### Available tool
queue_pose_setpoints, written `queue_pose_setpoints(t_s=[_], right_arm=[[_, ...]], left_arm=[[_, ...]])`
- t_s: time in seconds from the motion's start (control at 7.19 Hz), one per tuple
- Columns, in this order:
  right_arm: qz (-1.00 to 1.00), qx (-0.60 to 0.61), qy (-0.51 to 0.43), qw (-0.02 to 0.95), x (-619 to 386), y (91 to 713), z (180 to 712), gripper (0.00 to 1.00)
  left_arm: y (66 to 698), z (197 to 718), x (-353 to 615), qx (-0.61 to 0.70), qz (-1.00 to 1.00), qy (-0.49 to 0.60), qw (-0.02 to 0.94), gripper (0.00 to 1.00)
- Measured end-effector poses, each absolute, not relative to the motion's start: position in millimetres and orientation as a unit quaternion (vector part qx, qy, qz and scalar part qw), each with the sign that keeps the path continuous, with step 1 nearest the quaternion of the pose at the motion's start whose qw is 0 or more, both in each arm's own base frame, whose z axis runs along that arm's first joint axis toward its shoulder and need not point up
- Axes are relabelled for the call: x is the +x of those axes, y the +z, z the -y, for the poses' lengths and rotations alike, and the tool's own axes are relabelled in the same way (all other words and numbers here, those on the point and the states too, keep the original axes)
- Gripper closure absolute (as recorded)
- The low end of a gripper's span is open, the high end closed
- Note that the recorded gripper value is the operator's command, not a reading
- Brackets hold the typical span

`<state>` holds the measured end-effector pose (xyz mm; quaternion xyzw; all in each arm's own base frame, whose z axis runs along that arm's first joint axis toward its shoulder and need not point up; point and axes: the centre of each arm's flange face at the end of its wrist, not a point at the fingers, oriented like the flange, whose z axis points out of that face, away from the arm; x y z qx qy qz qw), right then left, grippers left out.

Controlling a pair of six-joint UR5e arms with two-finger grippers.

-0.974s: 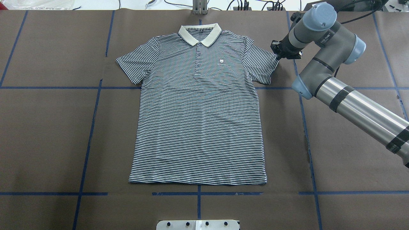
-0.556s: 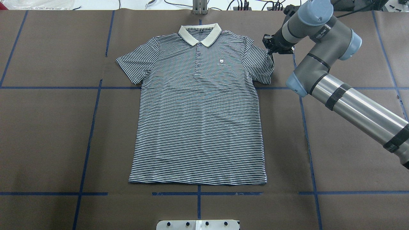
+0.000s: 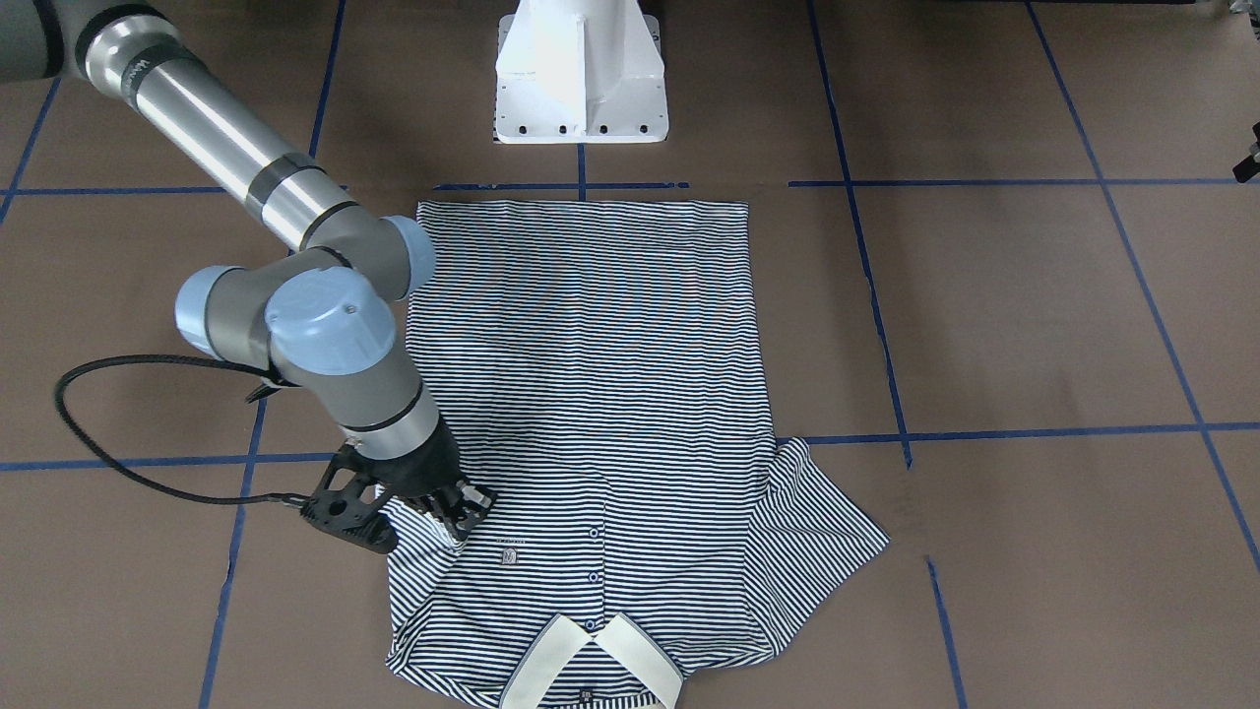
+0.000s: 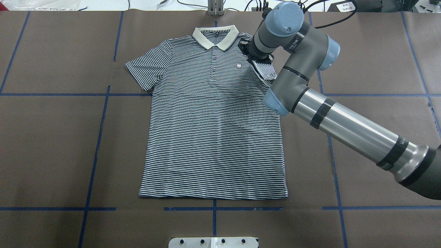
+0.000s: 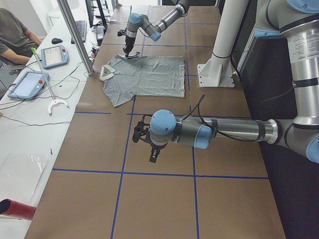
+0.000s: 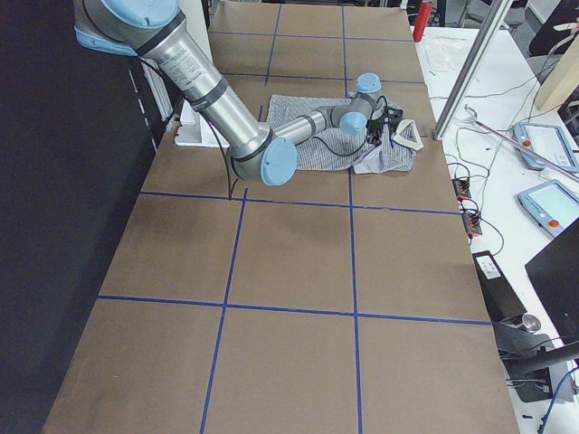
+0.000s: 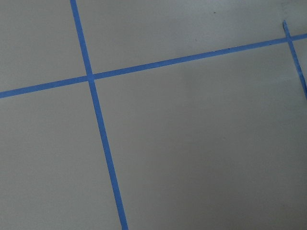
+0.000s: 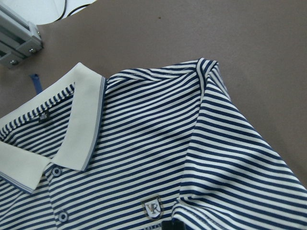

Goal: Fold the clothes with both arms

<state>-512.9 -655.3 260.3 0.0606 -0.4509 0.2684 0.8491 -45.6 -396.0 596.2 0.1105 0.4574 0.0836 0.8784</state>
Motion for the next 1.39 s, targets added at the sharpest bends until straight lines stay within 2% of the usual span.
queue_pose_setpoints(t_s=[0.28,0.7,0.83,1.11,1.39], right_arm=[[0.427,0.073,0.284,0.855,-536.7,247.1,662.4,1.00],[0.395,0.092,0.301,0.863,-548.2,262.3,676.5,1.00],[0.388,0.099,0.306,0.864,-548.5,265.5,679.3,0.01],[0.387,0.109,0.310,0.861,-549.7,256.4,683.0,0.00],[0.408,0.114,0.307,0.852,-546.1,228.7,679.8,0.00]], left_arm=[[597.5,395.9,-45.6,0.109,-0.458,0.083,0.879,0.00],[598.7,395.9,-45.6,0.108,-0.458,0.082,0.879,0.00],[598.4,396.0,-45.3,0.107,-0.458,0.081,0.879,0.00],[594.7,399.4,-44.4,0.103,-0.459,0.069,0.880,0.00],[573.3,430.1,-41.0,0.098,-0.463,0.018,0.880,0.00]])
